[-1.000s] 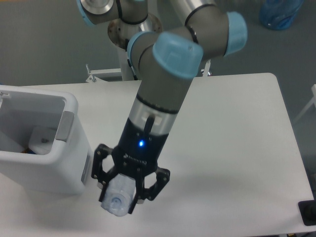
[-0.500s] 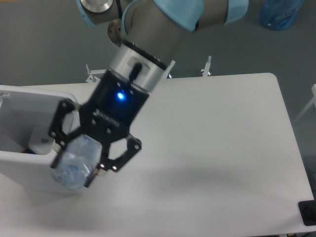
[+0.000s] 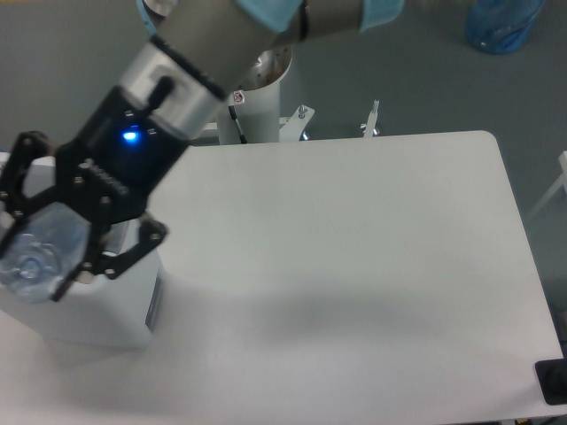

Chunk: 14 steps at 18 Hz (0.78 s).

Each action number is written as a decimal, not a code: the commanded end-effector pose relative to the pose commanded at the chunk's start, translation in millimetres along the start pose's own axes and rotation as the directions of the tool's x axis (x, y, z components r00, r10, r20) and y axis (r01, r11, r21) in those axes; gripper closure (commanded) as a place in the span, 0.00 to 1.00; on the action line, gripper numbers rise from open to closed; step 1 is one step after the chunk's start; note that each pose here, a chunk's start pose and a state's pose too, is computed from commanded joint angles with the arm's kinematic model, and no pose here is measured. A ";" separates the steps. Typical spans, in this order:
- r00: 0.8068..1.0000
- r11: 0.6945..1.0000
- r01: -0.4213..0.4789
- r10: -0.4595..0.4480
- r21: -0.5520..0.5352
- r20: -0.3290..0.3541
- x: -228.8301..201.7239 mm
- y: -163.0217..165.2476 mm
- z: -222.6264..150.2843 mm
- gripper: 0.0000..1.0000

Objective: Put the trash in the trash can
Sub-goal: 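Carry the bottle over the white bin and lower it inside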

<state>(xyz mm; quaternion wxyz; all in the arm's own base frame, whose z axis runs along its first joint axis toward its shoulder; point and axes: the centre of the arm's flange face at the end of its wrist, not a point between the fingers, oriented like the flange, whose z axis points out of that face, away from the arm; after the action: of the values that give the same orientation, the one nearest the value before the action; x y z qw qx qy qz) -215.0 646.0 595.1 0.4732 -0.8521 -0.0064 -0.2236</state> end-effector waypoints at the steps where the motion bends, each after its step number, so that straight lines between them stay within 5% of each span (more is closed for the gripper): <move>1: 1.000 1.000 -0.019 0.019 -0.001 -0.010 6.4 2.8 7.0 0.55; 5: 0.995 0.996 -0.087 0.086 -0.030 -0.043 20.6 16.6 29.7 0.44; 10: 0.983 0.983 -0.179 0.177 -0.042 -0.059 31.8 28.6 33.6 0.03; 14: 0.983 0.983 -0.179 0.177 -0.040 -0.052 30.3 27.7 29.4 0.00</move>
<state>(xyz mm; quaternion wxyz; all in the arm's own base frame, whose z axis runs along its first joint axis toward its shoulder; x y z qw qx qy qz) -170.5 648.5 571.3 0.4723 -0.8539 0.0860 -0.2011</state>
